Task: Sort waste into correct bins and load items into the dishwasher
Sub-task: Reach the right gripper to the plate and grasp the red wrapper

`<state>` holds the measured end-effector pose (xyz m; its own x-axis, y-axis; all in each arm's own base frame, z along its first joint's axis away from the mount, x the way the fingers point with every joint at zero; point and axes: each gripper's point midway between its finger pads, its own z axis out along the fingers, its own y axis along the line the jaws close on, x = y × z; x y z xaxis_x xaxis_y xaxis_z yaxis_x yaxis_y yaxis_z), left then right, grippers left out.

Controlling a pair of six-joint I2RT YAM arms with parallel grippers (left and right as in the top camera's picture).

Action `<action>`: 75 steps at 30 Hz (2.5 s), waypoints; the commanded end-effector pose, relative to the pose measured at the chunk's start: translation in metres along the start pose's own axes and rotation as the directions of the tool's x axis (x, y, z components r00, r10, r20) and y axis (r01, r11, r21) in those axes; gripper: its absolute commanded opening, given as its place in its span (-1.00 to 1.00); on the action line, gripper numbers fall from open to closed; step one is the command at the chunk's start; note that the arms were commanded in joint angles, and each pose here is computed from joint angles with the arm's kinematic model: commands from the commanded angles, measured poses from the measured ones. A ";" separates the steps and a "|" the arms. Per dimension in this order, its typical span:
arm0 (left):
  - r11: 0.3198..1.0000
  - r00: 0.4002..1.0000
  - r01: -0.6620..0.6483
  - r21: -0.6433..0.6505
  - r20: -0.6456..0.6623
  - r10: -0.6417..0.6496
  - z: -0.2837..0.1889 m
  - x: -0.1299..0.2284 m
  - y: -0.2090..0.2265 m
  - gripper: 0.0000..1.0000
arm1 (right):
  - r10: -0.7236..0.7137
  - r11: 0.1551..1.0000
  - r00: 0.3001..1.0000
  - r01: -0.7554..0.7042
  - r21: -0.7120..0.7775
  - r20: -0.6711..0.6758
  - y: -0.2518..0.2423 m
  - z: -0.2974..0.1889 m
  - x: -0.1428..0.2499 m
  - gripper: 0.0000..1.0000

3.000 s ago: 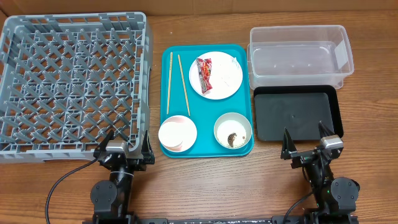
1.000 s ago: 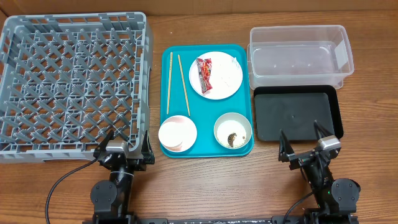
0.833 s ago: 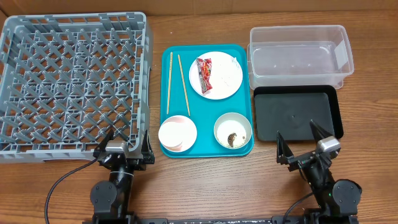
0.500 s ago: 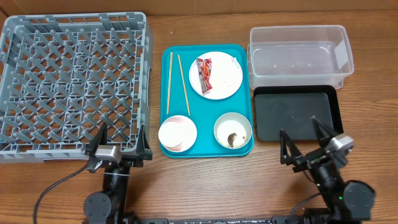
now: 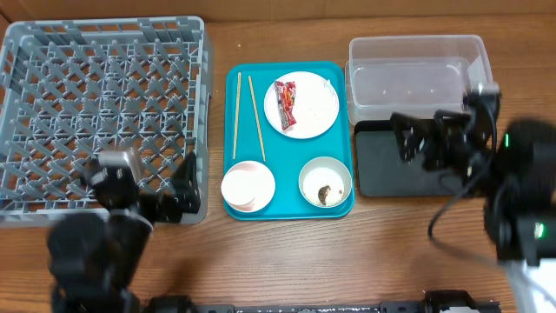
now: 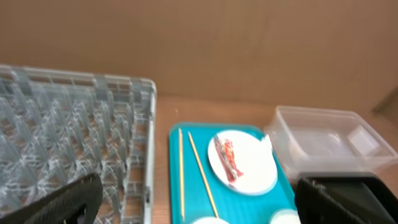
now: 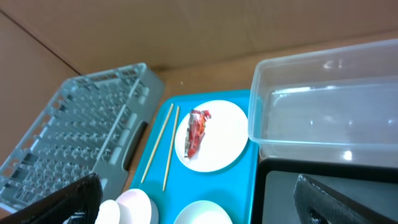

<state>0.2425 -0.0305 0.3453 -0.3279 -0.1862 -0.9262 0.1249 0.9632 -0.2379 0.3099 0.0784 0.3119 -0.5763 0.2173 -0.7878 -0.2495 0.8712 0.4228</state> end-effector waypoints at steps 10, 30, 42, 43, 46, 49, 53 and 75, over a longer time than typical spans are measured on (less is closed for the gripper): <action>0.973 0.922 0.204 0.104 -0.354 -0.155 0.048 -0.016 -0.027 1.00 | 0.045 0.968 0.967 -0.104 -0.226 -0.251 0.037 0.027 -0.007 1.00; 0.974 0.976 0.063 0.216 -0.216 -0.015 0.013 -0.083 -0.054 0.95 | -0.098 0.995 0.916 0.097 -0.023 -0.389 0.075 0.169 0.050 0.75; 0.884 0.991 -0.077 0.461 -0.058 0.117 -0.066 -0.094 -0.109 1.00 | -0.013 0.999 0.895 -0.003 -0.036 -0.446 0.043 0.307 0.127 0.27; 0.878 0.991 -0.092 0.469 -0.042 0.126 -0.072 -0.095 -0.111 1.00 | 0.010 1.000 0.887 -0.022 -0.019 -0.461 0.039 0.312 0.136 0.22; 0.882 0.990 -0.117 0.456 -0.013 0.138 -0.080 -0.096 -0.111 1.00 | 0.048 0.998 0.861 -0.055 0.001 -0.507 0.032 0.322 0.160 0.15; 0.886 0.990 -0.112 0.450 -0.021 0.136 -0.081 -0.094 -0.110 1.00 | 0.043 0.999 0.851 -0.053 -0.003 -0.523 0.033 0.326 0.170 0.10; 0.888 0.991 -0.101 0.449 -0.038 0.132 -0.081 -0.091 -0.110 1.00 | 0.034 0.999 0.855 -0.028 0.019 -0.517 0.032 0.327 0.174 -0.50; 0.889 0.990 -0.093 0.448 -0.050 0.129 -0.081 -0.088 -0.109 0.99 | 0.015 0.999 0.982 -0.009 0.033 -0.189 0.059 0.224 0.011 -0.93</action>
<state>0.1847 -0.1019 0.4720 -0.3784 -0.0677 -0.9232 0.5398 0.7940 -0.2795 0.4528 0.2587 0.2007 -0.7718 0.0882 -0.6298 -0.2757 0.8460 0.4563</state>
